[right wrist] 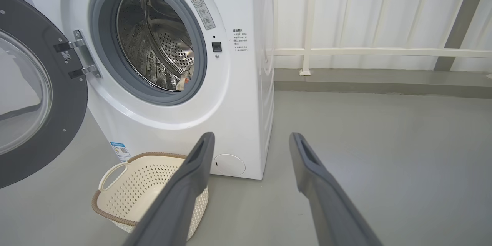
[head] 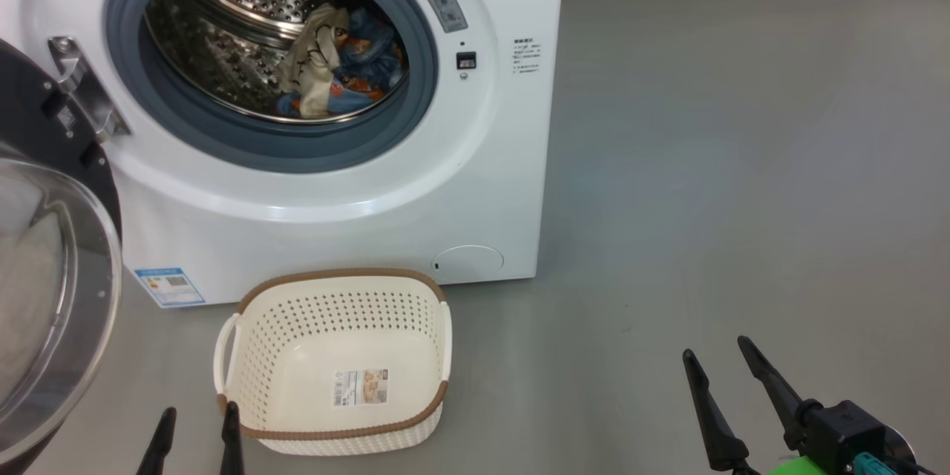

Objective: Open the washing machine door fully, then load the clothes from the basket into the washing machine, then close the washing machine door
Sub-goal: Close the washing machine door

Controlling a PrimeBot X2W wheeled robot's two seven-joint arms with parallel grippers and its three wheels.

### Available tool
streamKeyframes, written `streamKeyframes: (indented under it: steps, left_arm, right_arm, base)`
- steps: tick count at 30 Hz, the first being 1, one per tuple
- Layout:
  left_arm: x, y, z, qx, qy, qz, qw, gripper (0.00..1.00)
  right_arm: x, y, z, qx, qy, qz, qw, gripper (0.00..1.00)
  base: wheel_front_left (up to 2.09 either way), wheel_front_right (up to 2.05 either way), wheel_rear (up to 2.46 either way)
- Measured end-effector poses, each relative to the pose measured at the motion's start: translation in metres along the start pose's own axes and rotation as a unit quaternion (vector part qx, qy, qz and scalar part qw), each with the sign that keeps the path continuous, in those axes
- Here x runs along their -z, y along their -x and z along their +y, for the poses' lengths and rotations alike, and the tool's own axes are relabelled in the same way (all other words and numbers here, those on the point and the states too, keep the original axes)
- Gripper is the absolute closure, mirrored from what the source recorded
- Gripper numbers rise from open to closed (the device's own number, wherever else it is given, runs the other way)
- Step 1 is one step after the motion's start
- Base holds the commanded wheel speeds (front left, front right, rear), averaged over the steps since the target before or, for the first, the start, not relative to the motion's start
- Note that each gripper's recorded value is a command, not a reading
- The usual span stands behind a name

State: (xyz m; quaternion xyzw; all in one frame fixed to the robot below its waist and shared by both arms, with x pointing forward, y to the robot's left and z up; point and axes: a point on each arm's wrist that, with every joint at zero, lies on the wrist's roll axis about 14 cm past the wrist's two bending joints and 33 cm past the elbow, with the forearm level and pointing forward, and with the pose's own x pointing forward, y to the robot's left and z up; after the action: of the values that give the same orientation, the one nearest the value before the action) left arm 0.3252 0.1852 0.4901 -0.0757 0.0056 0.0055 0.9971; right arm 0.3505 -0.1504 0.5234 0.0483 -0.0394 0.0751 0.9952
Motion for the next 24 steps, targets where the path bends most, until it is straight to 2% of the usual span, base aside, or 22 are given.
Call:
streamKeyframes:
  steps: [12,24]
  left_arm:
    - [-0.01,0.005,0.015,-0.031,0.0,-0.018,0.999,0.0]
    - [-0.013,0.039,0.056,-0.114,0.001,-0.024,0.993,0.0]
  right_arm:
    - [0.009,-0.019,0.026,-0.044,-0.005,0.011,0.999,0.0]
    - [0.021,-0.047,0.079,-0.129,-0.014,0.024,0.991,0.0]
  base:
    - [0.0,0.0,0.0]
    - [0.0,0.0,0.0]
